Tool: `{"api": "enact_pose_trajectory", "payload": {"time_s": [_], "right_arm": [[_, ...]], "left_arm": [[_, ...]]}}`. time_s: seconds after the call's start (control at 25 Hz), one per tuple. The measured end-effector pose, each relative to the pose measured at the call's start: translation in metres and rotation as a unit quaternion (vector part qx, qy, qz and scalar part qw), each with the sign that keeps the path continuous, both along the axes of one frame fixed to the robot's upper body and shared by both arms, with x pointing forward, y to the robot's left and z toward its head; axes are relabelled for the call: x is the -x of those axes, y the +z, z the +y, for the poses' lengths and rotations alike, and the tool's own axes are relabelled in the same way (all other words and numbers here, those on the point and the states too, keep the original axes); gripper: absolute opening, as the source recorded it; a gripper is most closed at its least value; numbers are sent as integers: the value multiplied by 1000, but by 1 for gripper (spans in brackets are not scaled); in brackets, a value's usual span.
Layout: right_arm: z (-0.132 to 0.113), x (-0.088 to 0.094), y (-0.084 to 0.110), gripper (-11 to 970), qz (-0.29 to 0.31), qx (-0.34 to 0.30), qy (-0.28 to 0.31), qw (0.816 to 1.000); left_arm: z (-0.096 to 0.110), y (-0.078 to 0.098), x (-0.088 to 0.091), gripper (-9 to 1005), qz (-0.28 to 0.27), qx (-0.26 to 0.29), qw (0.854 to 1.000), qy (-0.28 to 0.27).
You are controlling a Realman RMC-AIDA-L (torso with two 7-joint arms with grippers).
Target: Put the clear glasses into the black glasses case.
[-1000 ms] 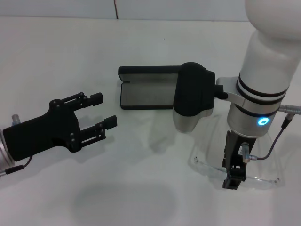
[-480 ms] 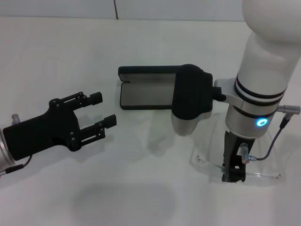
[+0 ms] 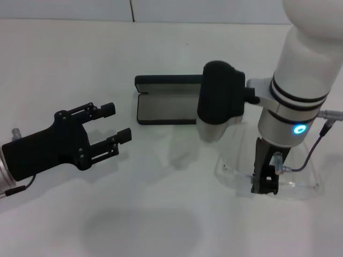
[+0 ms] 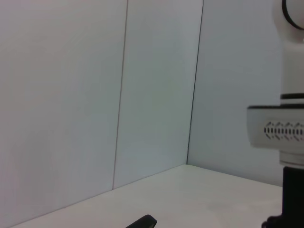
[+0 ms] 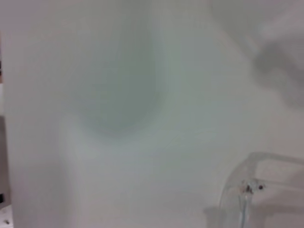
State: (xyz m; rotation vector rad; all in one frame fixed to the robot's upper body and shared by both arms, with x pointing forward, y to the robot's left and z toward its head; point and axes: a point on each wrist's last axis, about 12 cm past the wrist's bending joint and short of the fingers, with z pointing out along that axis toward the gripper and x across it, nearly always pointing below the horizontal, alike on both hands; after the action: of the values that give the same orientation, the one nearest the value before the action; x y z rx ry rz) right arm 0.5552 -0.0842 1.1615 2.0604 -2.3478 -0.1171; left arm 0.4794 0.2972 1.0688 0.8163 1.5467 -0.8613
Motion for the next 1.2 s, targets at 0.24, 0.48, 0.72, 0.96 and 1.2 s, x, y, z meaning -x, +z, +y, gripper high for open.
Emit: {"api": "enact_pose_trajectory", "payload": {"time_s": [0.24,0.48,0.72,0.96,1.2], "right_arm": [[-8,-5,11,134,3,-21,-24,999],[-27,-3,33,126,2,-87,-48,995],[-54,-2,54,126,-19,-177,-65,982],[-97,7,55,125,-29,-365,-40,930],[-139,22,26,123,-62,-546,29,835]], "left_arm": [[7,2,-1,663,-5,4,1000,20],[10,6,-4,663,-15,14,999,35],[12,13,-8,663,-32,34,998,46],[8,31,-16,663,-71,71,994,35],[-5,56,-27,598,-122,90,988,-7]]}}
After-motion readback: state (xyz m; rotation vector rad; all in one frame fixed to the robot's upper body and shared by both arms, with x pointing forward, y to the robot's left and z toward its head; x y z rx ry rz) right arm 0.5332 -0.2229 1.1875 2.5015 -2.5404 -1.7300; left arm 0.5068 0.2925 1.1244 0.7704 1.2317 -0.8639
